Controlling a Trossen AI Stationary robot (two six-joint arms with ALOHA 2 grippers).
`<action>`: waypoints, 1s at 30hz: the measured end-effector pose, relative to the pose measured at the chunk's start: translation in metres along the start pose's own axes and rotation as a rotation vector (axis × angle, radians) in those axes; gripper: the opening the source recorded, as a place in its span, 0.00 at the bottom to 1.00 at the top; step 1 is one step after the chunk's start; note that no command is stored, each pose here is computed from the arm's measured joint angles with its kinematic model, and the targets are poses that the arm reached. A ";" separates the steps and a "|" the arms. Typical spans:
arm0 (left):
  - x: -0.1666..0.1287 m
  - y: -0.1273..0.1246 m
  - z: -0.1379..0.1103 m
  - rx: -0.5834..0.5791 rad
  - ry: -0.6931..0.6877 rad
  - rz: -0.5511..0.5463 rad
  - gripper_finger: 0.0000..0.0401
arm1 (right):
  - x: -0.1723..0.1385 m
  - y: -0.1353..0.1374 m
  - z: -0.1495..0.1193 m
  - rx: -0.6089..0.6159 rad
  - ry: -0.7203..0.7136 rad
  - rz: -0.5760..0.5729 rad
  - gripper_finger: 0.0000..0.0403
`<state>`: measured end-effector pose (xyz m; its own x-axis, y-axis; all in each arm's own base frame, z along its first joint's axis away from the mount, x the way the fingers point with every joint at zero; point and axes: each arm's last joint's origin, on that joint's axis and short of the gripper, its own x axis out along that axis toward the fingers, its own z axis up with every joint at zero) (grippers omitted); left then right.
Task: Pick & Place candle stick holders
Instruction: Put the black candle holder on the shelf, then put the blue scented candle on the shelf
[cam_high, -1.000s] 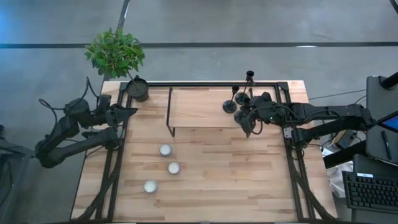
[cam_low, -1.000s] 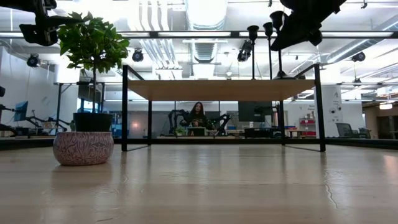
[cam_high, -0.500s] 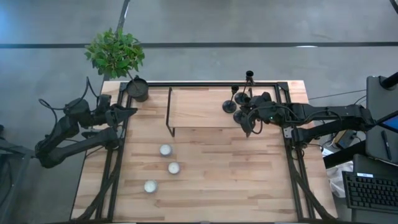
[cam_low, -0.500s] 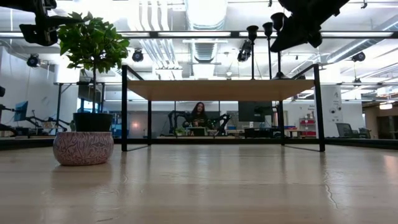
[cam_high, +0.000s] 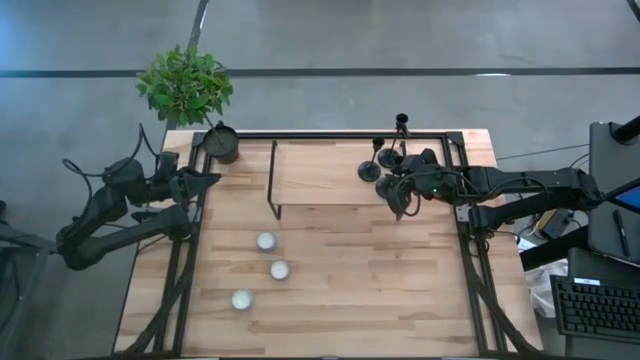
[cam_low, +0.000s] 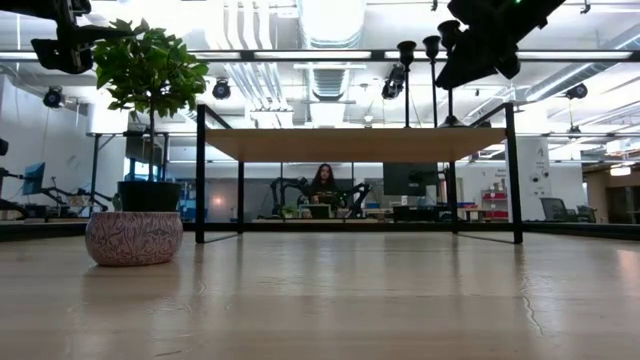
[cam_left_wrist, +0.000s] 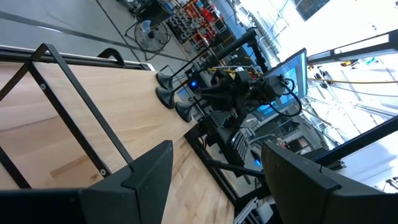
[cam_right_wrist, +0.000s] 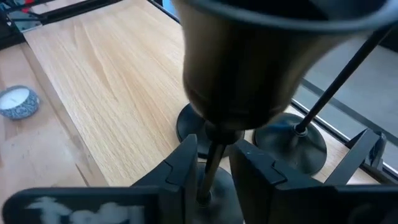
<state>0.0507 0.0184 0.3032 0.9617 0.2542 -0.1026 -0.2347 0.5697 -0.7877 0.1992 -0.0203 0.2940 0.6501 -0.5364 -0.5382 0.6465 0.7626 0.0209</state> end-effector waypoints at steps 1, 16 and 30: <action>0.000 0.000 0.000 0.000 0.000 0.000 0.60 | 0.000 0.000 0.000 0.001 -0.002 -0.001 0.23; 0.000 0.000 0.000 0.000 0.000 0.000 0.60 | -0.027 -0.017 -0.002 0.050 -0.004 0.038 0.35; 0.000 0.000 0.000 0.000 0.000 0.001 0.60 | -0.052 -0.025 -0.011 0.144 0.169 0.371 0.33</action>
<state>0.0507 0.0184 0.3031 0.9615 0.2549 -0.1030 -0.2354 0.5694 -0.7876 0.1445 -0.0076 0.3123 0.7824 -0.1596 -0.6020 0.4381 0.8280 0.3499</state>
